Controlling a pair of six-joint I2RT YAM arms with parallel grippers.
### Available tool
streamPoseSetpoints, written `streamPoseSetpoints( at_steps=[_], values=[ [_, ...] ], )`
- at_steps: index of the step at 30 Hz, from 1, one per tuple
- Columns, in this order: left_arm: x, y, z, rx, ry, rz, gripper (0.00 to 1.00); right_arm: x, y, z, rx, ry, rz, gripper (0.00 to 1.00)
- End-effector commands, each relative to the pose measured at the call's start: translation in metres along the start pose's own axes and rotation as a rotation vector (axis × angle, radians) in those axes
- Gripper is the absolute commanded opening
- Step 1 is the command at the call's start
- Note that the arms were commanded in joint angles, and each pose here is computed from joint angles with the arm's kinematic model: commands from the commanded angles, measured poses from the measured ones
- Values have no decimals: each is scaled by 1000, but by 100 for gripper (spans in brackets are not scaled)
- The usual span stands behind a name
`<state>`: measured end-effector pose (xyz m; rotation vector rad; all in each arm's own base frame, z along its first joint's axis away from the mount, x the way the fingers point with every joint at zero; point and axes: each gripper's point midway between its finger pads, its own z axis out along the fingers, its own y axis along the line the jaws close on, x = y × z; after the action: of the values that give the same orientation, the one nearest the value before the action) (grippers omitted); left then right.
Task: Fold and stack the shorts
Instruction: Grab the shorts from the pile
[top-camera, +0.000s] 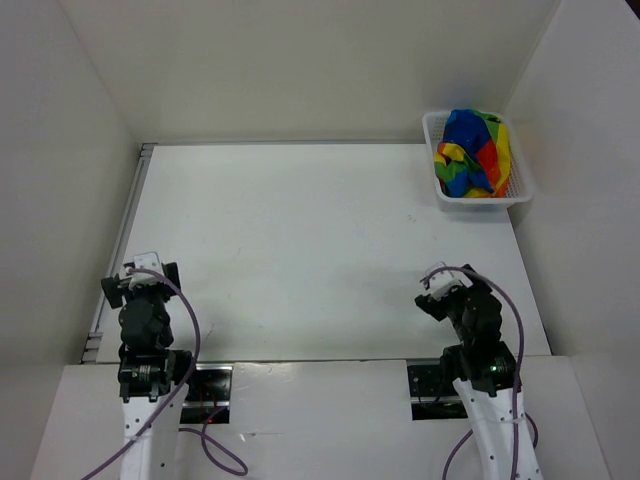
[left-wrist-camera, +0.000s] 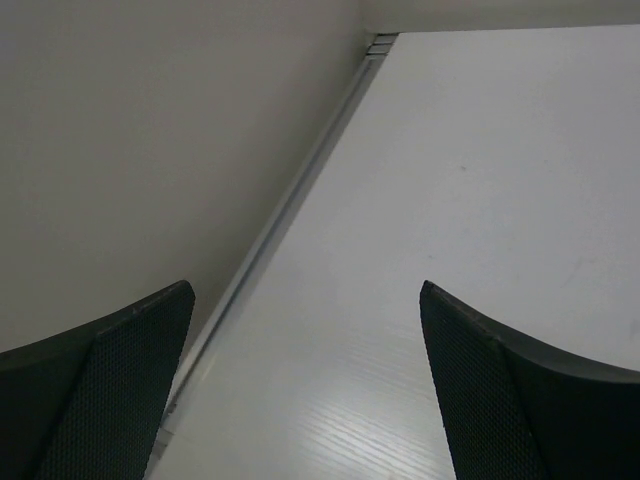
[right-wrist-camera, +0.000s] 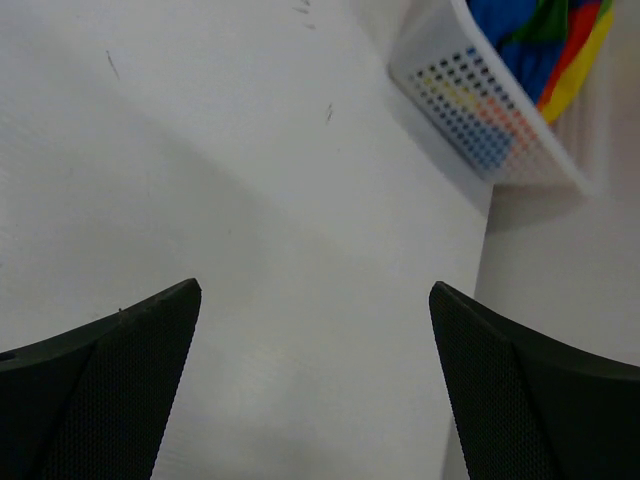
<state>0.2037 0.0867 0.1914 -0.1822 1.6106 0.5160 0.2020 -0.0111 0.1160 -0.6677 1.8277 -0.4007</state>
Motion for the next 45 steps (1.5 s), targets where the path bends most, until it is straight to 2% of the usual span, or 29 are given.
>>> streamPoseSetpoints(
  at_steps=[1,2,3,5,6,7,8,9,11,14,15,16,17,18,19,20,21,22,24,27,28,31,34,35,38,39,41,42,45],
  values=[
    [-17,26,2,-133,-81,75,100,-20,6,9,-85,-135,-389,100],
    [-16,19,3,-72,-79,180,100,-42,-16,15,42,-211,-446,100],
    [-16,12,4,-15,-83,286,100,-27,-20,29,98,-167,-607,100],
    [-27,16,5,-44,-120,281,100,-39,-34,32,214,-202,-751,100],
    [-38,20,3,-57,-148,287,100,-40,-27,34,179,-218,-799,100],
    [-46,22,3,-61,-157,283,100,-54,-32,27,183,-251,-801,100],
    [-75,28,1,-67,-177,260,100,-86,-48,13,265,-364,-704,100],
    [-75,28,1,-67,-178,260,100,-85,-46,14,256,-370,-653,100],
    [-75,20,12,-2,-72,299,100,-114,-62,-3,336,-465,-629,100],
    [-94,7,29,85,63,260,100,-124,-69,-12,305,-464,-583,100],
    [-72,-16,39,209,192,297,100,-122,-71,-11,291,-441,-534,100],
    [-95,-20,42,247,188,280,100,-123,-77,-10,289,-415,-494,100],
    [-94,-29,47,291,232,274,100,-134,-92,-18,297,-395,-438,100],
    [-70,-48,57,366,369,268,100,-122,-92,5,223,-268,-380,100],
    [-66,-54,62,390,420,261,100,-152,-115,-4,229,-276,-220,100],
    [-83,-58,72,402,426,240,100,-145,-110,8,146,-170,-136,100],
    [-56,-72,83,444,571,250,100,-133,-95,46,20,-21,-59,100],
    [-53,-81,90,458,617,210,100,-169,-114,47,28,-39,108,100],
    [-54,-104,109,532,662,170,100,-173,-110,83,-32,82,218,100],
    [-61,-130,133,593,689,122,100,-177,-119,125,-45,117,403,100],
    [-45,-146,142,634,748,100,100,-177,-125,136,-51,115,492,100],
    [-50,-171,171,677,730,66,100,-160,-158,185,-24,138,633,100],
    [-54,-203,198,719,677,81,100,-145,-187,229,82,138,648,100],
    [-70,-210,207,726,635,81,100,-143,-196,237,107,131,650,100],
    [-76,-247,217,793,600,98,100,-121,-192,261,113,181,611,100],
    [-71,-265,217,821,602,111,100,-99,-193,272,122,215,614,100],
    [-69,-279,217,838,594,141,100,-96,-216,281,170,202,621,100],
    [-66,-293,216,845,589,158,100,-74,-218,290,168,239,650,100],
    [-60,-312,212,846,582,215,100,-74,-237,305,192,213,669,100]
  ],
)
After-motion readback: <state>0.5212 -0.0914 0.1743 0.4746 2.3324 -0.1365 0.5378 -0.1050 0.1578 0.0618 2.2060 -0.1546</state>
